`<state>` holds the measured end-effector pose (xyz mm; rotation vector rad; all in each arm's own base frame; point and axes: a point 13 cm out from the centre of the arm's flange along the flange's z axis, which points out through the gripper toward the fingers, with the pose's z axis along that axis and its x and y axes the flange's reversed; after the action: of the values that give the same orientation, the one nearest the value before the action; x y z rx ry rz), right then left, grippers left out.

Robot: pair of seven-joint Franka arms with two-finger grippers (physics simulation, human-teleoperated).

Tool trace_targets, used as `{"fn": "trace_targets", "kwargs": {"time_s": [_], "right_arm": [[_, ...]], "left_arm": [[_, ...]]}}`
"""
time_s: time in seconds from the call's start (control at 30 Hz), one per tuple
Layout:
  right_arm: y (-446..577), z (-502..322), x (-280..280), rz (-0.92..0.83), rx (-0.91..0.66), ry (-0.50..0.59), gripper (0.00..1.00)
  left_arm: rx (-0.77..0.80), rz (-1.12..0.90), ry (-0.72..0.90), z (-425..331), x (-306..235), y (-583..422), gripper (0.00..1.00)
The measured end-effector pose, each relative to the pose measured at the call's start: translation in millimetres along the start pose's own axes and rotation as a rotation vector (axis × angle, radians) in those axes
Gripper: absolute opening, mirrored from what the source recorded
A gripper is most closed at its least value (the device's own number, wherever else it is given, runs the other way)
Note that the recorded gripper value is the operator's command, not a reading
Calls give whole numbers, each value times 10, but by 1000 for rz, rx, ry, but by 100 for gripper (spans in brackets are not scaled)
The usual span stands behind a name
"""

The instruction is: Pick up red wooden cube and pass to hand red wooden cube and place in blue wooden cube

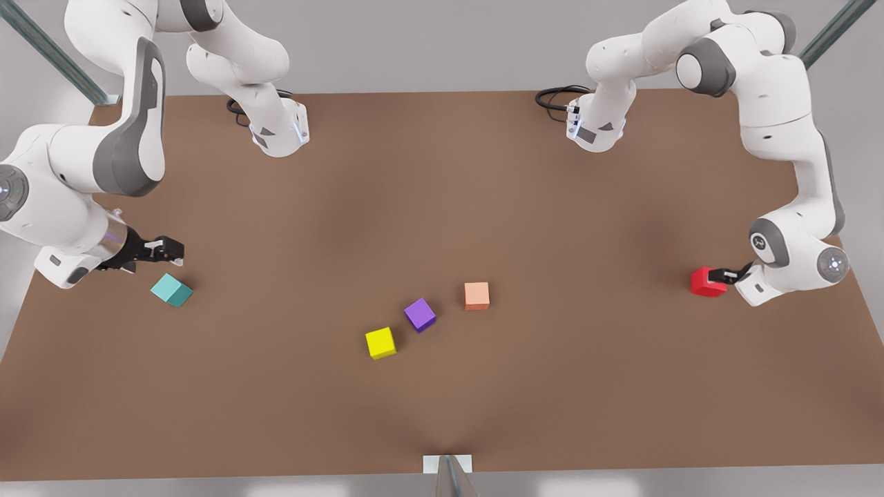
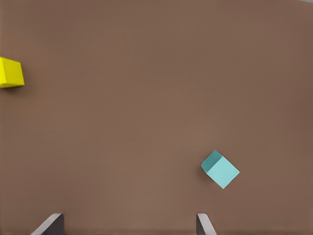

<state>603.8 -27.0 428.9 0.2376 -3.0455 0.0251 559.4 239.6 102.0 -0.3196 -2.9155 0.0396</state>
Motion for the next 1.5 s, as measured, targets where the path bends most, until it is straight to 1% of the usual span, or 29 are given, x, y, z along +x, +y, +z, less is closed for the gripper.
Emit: {"fn": "trace_targets", "kwargs": {"time_s": [0.13,0.3,0.83,0.87,0.9,0.93,0.97,1.1,1.17,1.2,1.23,1.27,1.33,1.4,1.43,1.5], "right_arm": [[-6,11,7,-2,-2,3,100],[12,24,3,-9,-2,6,100],[10,73,10,-28,-5,16,100],[10,74,10,-29,-5,16,100],[11,74,9,-30,-6,16,100],[9,75,10,-30,-6,16,100],[7,78,12,-30,-7,17,100],[7,86,11,-33,-8,18,100],[58,177,-49,-45,-16,28,100],[150,308,-145,-65,-47,39,100],[286,552,-273,-91,-114,59,100],[463,893,-395,-119,-204,89,100],[957,1504,-747,-214,-393,110,100],[1619,1940,-1047,-325,-614,82,100],[1878,1992,-1189,-380,-708,38,100],[2312,1966,-1345,-475,-882,-57,100]], "left_arm": [[-3,92,-5,96,-4,-35,100],[4,153,8,248,39,-63,100],[33,111,63,670,146,-138,100],[33,108,64,680,146,-142,98],[33,106,64,682,143,-145,87],[32,104,64,682,137,-149,79],[31,103,64,678,128,-153,74],[31,103,44,520,-26,-216,73],[61,83,-10,104,-366,-325,73],[90,85,-55,-278,-660,-494,73],[136,111,-103,-698,-1000,-868,73],[208,154,-136,-1045,-1285,-1450,73],[427,254,-155,-1475,-1657,-2960,71],[655,327,-92,-1574,-1701,-4277,71],[760,345,-51,-1578,-1662,-4880,71],[893,337,11,-1596,-1576,-5916,72]]}}
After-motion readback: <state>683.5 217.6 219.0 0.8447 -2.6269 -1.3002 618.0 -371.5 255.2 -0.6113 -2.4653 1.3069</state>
